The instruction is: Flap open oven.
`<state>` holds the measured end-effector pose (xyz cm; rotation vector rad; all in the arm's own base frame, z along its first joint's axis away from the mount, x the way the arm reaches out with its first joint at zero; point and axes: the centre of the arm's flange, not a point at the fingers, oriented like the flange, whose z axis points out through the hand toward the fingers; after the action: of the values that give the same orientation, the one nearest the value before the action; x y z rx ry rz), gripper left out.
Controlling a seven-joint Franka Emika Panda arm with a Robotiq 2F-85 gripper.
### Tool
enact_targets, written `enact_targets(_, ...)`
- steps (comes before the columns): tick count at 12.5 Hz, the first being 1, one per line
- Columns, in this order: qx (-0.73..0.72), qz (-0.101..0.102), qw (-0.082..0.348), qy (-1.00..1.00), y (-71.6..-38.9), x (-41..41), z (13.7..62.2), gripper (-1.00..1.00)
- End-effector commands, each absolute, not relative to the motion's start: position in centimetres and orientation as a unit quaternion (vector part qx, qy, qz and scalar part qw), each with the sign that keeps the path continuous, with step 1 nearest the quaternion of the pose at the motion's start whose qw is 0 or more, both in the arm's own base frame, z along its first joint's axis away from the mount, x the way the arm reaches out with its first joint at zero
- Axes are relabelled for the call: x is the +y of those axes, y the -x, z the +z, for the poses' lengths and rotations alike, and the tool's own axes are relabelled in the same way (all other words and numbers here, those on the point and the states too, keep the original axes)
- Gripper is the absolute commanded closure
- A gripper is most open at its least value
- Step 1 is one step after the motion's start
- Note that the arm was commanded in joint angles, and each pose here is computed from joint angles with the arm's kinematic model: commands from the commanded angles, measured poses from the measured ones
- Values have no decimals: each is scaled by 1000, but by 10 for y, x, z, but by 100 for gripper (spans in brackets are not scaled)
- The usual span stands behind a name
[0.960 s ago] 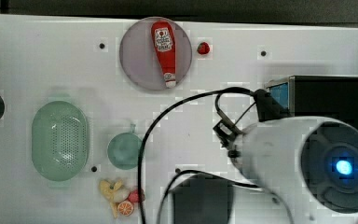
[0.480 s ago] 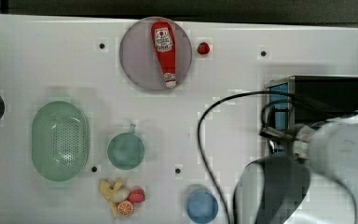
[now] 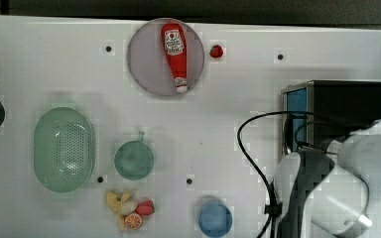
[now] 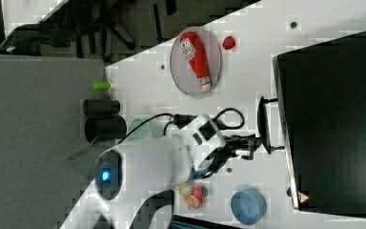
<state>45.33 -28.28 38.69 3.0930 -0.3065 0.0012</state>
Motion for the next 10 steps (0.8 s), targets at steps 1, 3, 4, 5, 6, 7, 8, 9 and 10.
enact_targets(1,-43,21,33,-998,-465,-274,374,65)
enact_targets(3,-43,25,44,-998,-467,-276,353,65)
enact_targets(4,-42,25,47,-998,-467,-276,343,65)
enact_targets(5,-40,25,50,-998,-468,-274,336,65)
enact_targets(6,-39,23,52,-998,-469,-274,329,65)
enact_targets(7,-37,19,53,-998,-470,-273,322,65)
enact_targets(8,-34,19,55,-998,-472,-271,318,65)
enact_targets(9,-30,19,56,-998,-475,-267,315,65)
enact_targets(10,-22,18,60,-998,-478,-261,313,65)
